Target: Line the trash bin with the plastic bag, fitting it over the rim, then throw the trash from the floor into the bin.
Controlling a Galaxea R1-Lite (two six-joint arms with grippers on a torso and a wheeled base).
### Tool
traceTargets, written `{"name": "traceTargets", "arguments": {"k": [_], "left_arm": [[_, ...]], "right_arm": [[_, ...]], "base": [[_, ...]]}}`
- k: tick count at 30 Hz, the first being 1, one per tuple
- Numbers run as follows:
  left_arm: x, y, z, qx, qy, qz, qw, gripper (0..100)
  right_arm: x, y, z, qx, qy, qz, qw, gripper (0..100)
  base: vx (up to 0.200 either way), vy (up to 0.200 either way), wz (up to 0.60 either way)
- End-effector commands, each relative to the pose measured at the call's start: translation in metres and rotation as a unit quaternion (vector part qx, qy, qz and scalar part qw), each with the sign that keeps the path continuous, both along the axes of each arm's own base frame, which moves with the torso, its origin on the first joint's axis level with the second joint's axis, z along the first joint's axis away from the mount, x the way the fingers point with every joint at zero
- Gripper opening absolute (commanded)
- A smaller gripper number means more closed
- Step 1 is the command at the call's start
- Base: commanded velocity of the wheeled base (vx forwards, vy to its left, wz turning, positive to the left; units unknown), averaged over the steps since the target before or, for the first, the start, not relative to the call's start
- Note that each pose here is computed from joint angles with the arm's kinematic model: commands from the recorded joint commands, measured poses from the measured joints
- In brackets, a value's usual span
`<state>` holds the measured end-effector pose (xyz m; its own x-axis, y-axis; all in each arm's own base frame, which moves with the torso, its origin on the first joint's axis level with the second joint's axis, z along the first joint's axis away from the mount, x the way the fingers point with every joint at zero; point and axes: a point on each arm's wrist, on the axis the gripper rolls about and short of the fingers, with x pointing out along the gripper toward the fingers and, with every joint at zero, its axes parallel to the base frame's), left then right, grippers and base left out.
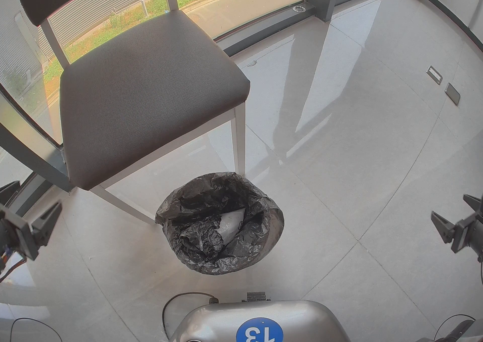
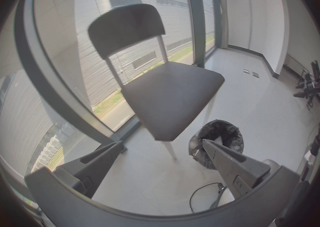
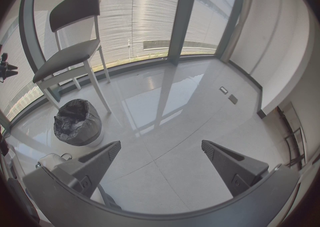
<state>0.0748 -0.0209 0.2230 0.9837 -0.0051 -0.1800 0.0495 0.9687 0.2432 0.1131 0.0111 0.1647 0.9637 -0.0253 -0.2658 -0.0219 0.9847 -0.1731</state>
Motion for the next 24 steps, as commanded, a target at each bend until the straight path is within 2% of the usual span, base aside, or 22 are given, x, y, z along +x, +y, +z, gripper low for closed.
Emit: {"name": "traceTargets", "arguments": {"k": [1, 3, 4, 5, 6, 7, 8, 12, 14, 17, 19, 21, 22, 24], "left_arm": [[-0.087, 0.034, -0.033, -0.026, -0.083, 0.114, 0.9897, 100], [-0.100, 0.036, -0.042, -0.025, -0.088, 0.128, 0.9876, 100], [-0.122, 0.039, -0.058, -0.024, -0.097, 0.141, 0.9849, 100], [-0.124, 0.040, -0.059, -0.025, -0.099, 0.143, 0.9845, 100], [-0.133, 0.041, -0.069, -0.037, -0.081, 0.154, 0.9840, 100], [-0.133, 0.041, -0.069, -0.037, -0.081, 0.154, 0.9840, 100], [-0.138, 0.042, -0.057, -0.064, -0.100, 0.161, 0.9798, 100], [-0.146, 0.043, -0.050, -0.059, -0.105, 0.164, 0.9791, 100], [-0.154, 0.045, -0.050, -0.046, -0.073, 0.177, 0.9804, 100], [-0.169, 0.048, -0.053, -0.030, -0.015, 0.182, 0.9826, 100], [-0.173, 0.048, -0.054, -0.026, -0.002, 0.184, 0.9826, 100], [-0.189, 0.039, -0.052, -0.020, 0.022, 0.234, 0.9719, 100], [-0.191, 0.031, -0.054, -0.020, 0.028, 0.268, 0.9628, 100], [-0.194, 0.024, -0.060, -0.027, 0.037, 0.285, 0.9573, 100]], "right_arm": [[-0.086, -0.014, -0.037, 0.026, -0.083, -0.053, 0.9948, 100], [-0.096, -0.014, -0.045, 0.027, -0.091, -0.054, 0.9940, 100], [-0.112, -0.014, -0.057, 0.029, -0.109, -0.053, 0.9922, 100], [-0.113, -0.014, -0.058, 0.029, -0.112, -0.052, 0.9919, 100], [-0.128, -0.015, -0.071, 0.030, -0.125, -0.053, 0.9904, 100], [-0.128, -0.015, -0.071, 0.030, -0.125, -0.053, 0.9904, 100], [-0.140, -0.015, -0.081, 0.032, -0.135, -0.062, 0.9884, 100], [-0.141, -0.016, -0.080, 0.038, -0.132, -0.112, 0.9842, 100], [-0.142, -0.017, -0.079, 0.035, -0.134, -0.134, 0.9813, 100], [-0.142, -0.018, -0.079, 0.037, -0.133, -0.140, 0.9805, 100], [-0.142, -0.018, -0.079, 0.036, -0.133, -0.141, 0.9804, 100], [-0.142, -0.018, -0.079, 0.035, -0.133, -0.141, 0.9804, 100], [-0.142, -0.018, -0.079, 0.036, -0.133, -0.141, 0.9803, 100], [-0.142, -0.018, -0.080, 0.036, -0.134, -0.145, 0.9797, 100]], "base": [[0.000, 0.000, 0.00], [0.000, 0.000, 0.00], [0.000, 0.000, 0.00], [0.000, 0.000, 0.00], [0.000, 0.000, 0.00], [0.000, 0.000, 0.00], [0.000, 0.000, 0.00], [0.000, 0.000, 0.00], [0.000, 0.000, 0.00], [0.000, 0.000, 0.00], [0.000, 0.000, 0.00], [0.000, 0.000, 0.00], [0.000, 0.000, 0.00], [0.000, 0.000, 0.00]]}}
